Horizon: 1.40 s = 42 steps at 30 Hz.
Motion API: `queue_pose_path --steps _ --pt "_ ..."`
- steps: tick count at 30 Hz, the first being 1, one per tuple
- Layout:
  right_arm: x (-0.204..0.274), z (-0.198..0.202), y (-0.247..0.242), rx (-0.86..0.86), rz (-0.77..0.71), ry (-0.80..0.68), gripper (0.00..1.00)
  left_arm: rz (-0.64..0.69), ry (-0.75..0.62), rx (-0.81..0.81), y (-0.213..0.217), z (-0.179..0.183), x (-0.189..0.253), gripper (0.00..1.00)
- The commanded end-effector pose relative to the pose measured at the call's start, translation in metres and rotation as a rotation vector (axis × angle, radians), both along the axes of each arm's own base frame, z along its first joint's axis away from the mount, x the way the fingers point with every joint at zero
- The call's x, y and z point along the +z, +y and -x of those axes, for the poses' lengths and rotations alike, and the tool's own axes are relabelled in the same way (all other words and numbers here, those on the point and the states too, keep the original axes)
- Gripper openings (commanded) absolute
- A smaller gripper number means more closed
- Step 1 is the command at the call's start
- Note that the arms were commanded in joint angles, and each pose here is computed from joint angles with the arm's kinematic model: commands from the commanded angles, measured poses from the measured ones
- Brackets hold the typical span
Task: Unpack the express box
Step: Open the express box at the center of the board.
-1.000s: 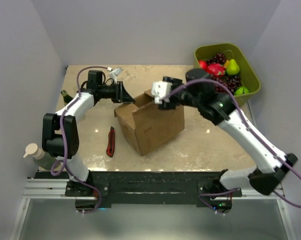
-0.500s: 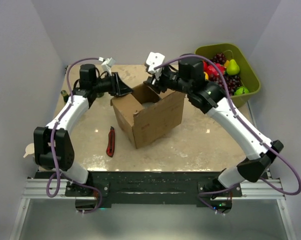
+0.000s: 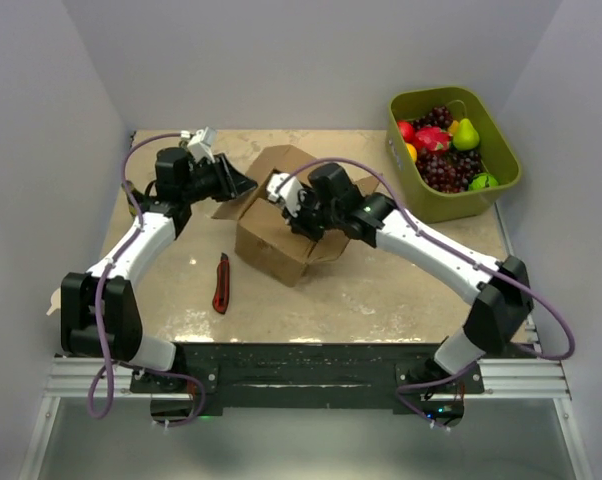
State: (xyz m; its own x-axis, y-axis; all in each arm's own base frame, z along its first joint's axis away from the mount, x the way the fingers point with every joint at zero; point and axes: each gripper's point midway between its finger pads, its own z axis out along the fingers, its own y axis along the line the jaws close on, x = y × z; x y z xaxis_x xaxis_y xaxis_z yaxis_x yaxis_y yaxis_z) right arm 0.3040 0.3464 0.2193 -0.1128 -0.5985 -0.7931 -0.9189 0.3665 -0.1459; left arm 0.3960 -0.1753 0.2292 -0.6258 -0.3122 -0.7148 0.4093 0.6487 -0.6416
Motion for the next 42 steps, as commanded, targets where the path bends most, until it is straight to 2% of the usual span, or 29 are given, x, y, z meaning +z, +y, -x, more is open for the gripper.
queue_pose_path --steps 1,2,3,5,8,14,21,27,33,36,39,42 --pt "-0.003 0.018 -0.061 -0.126 0.051 -0.007 0.0 0.09 -0.08 0.087 0.009 -0.006 0.034 0.0" --pt "0.007 0.022 -0.069 -0.141 0.019 -0.036 0.0 0.092 -0.069 0.092 0.01 -0.005 0.03 0.0" --pt "-0.011 0.029 -0.078 -0.147 0.043 -0.012 0.0 0.087 -0.041 0.099 0.013 -0.004 0.018 0.0" --pt "-0.01 0.033 -0.089 -0.156 0.023 -0.034 0.0 0.078 -0.01 0.102 0.014 -0.004 0.004 0.0" --pt "-0.008 0.033 -0.082 -0.114 -0.02 -0.063 0.0 0.067 0.006 0.094 0.014 -0.001 -0.01 0.0" --pt "0.008 -0.017 -0.049 -0.129 -0.045 -0.17 0.0 0.073 0.026 0.071 0.012 0.004 -0.021 0.0" --pt "-0.007 -0.06 -0.047 -0.236 0.045 -0.227 0.0 0.049 0.005 0.058 0.011 0.006 -0.02 0.0" --pt "0.039 -0.1 -0.055 -0.374 -0.024 -0.35 0.0 0.016 0.019 0.056 0.014 0.01 -0.032 0.0" --pt "0.066 -0.143 -0.056 -0.423 -0.042 -0.433 0.0 0.013 0.02 0.048 0.013 0.008 -0.031 0.0" --pt "0.07 -0.156 -0.056 -0.431 -0.04 -0.448 0.0 0.008 0.026 0.05 0.013 0.008 -0.033 0.0" --pt "0.092 -0.153 -0.048 -0.4 -0.098 -0.466 0.0 0.006 0.031 0.046 0.013 0.009 -0.035 0.0" --pt "0.086 -0.158 -0.049 -0.404 -0.076 -0.468 0.01 0.0 0.032 0.041 0.011 0.01 -0.036 0.0"
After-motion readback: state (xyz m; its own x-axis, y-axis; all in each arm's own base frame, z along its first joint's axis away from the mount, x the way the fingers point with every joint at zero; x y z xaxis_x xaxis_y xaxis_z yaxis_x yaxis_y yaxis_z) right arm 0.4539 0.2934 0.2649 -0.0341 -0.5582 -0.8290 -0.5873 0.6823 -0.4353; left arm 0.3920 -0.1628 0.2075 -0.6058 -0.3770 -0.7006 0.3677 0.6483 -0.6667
